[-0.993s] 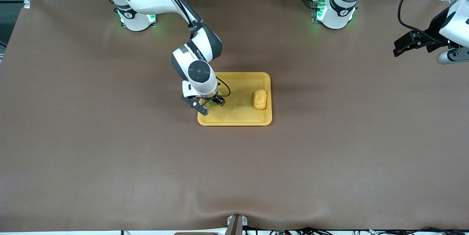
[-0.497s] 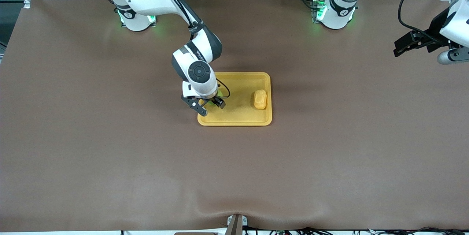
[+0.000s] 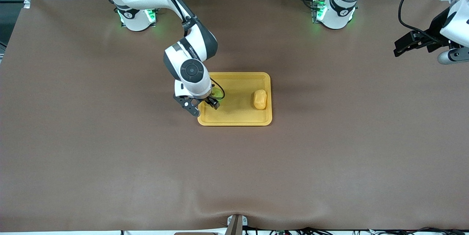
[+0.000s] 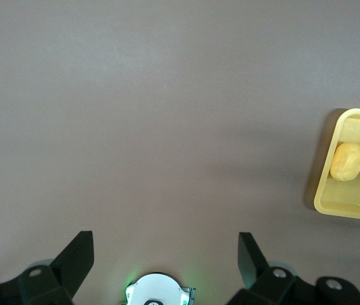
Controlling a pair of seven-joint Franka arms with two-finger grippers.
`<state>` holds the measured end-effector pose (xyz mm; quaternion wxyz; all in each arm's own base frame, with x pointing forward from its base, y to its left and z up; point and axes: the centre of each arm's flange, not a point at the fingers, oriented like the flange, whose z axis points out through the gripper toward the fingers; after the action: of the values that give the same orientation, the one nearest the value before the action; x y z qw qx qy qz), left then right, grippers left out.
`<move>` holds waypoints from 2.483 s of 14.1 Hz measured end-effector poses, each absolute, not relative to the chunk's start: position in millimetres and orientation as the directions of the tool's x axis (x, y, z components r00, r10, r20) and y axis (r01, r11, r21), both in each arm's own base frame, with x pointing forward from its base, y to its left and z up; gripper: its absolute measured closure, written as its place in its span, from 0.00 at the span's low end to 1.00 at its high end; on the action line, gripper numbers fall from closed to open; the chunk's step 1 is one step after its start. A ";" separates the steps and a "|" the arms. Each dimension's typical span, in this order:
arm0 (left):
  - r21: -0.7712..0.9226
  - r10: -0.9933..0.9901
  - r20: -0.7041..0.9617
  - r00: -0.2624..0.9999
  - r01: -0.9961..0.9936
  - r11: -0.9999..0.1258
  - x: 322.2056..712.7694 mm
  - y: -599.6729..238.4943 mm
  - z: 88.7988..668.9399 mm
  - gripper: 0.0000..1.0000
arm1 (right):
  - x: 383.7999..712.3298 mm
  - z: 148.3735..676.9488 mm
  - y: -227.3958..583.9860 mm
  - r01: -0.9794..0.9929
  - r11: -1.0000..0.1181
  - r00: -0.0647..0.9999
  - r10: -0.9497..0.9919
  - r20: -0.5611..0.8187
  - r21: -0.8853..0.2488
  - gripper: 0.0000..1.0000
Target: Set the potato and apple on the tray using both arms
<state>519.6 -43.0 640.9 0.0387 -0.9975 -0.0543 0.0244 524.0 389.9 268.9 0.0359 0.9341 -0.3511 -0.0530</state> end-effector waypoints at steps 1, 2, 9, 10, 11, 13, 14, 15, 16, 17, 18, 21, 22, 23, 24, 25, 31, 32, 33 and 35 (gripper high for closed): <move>-0.080 0.110 -0.044 0.993 0.106 -0.991 519.6 -43.0 640.9 0.00 | 528.4 277.8 382.3 -0.653 -0.749 0.746 -0.662 -0.077 0.110 0.00; -0.080 0.110 -0.044 0.993 0.106 -0.991 519.6 -43.0 640.9 0.00 | 533.9 287.5 372.8 -0.652 -0.749 0.745 -0.662 -0.082 0.118 0.00; -0.080 0.111 -0.045 0.993 0.107 -0.991 519.6 -42.7 640.9 0.00 | 569.2 357.8 296.2 -0.624 -0.769 0.759 -0.639 -0.125 0.141 0.00; -0.080 0.111 -0.044 0.993 0.107 -0.991 519.6 -42.7 640.9 0.00 | 573.2 366.4 287.0 -0.617 -0.773 0.762 -0.634 -0.135 0.149 0.00; -0.080 0.111 -0.045 0.993 0.107 -0.991 519.6 -42.8 640.9 0.00 | 577.4 374.4 279.2 -0.616 -0.772 0.759 -0.635 -0.142 0.156 0.00; -0.080 0.111 -0.045 0.993 0.107 -0.991 519.6 -42.7 640.9 0.00 | 585.5 389.6 263.5 -0.607 -0.776 0.761 -0.629 -0.159 0.171 0.00; -0.080 0.111 -0.045 0.993 0.107 -0.991 519.6 -42.7 640.8 0.00 | 589.3 397.4 253.8 -0.597 -0.782 0.763 -0.623 -0.172 0.181 0.00; -0.080 0.111 -0.045 0.993 0.107 -0.991 519.6 -42.7 640.8 0.00 | 593.4 405.3 243.7 -0.593 -0.783 0.762 -0.621 -0.182 0.188 0.00; -0.080 0.111 -0.045 0.993 0.107 -0.991 519.6 -42.6 640.7 0.00 | 598.3 414.0 232.3 -0.595 -0.781 0.758 -0.624 -0.189 0.191 0.00; -0.080 0.111 -0.045 0.993 0.107 -0.991 519.6 -42.6 640.7 0.00 | 602.7 422.2 221.4 -0.598 -0.778 0.754 -0.627 -0.194 0.192 0.00; -0.080 0.111 -0.045 0.993 0.107 -0.991 519.6 -42.6 640.7 0.00 | 606.1 429.0 211.2 -0.596 -0.780 0.754 -0.626 -0.201 0.193 0.00; -0.080 0.111 -0.045 0.993 0.107 -0.991 519.6 -42.6 640.7 0.00 | 612.2 446.1 186.1 -0.597 -0.780 0.752 -0.625 -0.209 0.185 0.00; -0.080 0.111 -0.045 0.993 0.107 -0.991 519.6 -42.6 640.7 0.00 | 613.3 451.1 175.8 -0.606 -0.773 0.744 -0.634 -0.211 0.185 0.00; -0.080 0.111 -0.045 0.993 0.107 -0.991 519.6 -42.6 640.7 0.00 | 615.0 455.3 163.6 -0.617 -0.764 0.734 -0.645 -0.214 0.187 0.00; -0.080 0.111 -0.045 0.993 0.107 -0.991 519.6 -42.6 640.7 0.00 | 616.7 459.5 150.1 -0.629 -0.753 0.721 -0.658 -0.219 0.192 0.00; -0.080 0.111 -0.045 0.993 0.107 -0.991 519.6 -42.6 640.7 0.00 | 617.7 464.2 137.1 -0.640 -0.742 0.707 -0.671 -0.226 0.200 0.00; -0.080 0.111 -0.045 0.993 0.107 -0.991 519.6 -42.6 640.6 0.00 | 622.2 500.4 81.2 -0.663 -0.722 0.678 -0.692 -0.249 0.200 0.00; -0.080 0.111 -0.045 0.993 0.107 -0.991 519.6 -42.6 640.6 0.00 | 622.0 505.5 74.3 -0.640 -0.744 0.698 -0.667 -0.260 0.192 0.00; -0.080 0.111 -0.045 0.993 0.107 -0.991 519.6 -42.6 640.6 0.00 | 622.4 509.6 66.0 -0.614 -0.769 0.721 -0.638 -0.270 0.179 0.00; -0.080 0.111 -0.045 0.993 0.107 -0.991 519.6 -42.5 640.6 0.00 | 624.3 521.8 43.7 -0.555 -0.820 0.772 -0.570 -0.282 0.140 0.00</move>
<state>519.6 -42.5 640.6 0.0387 -0.9974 -0.0547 0.0247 624.3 43.7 521.8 0.0245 0.9409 -0.2989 -0.1576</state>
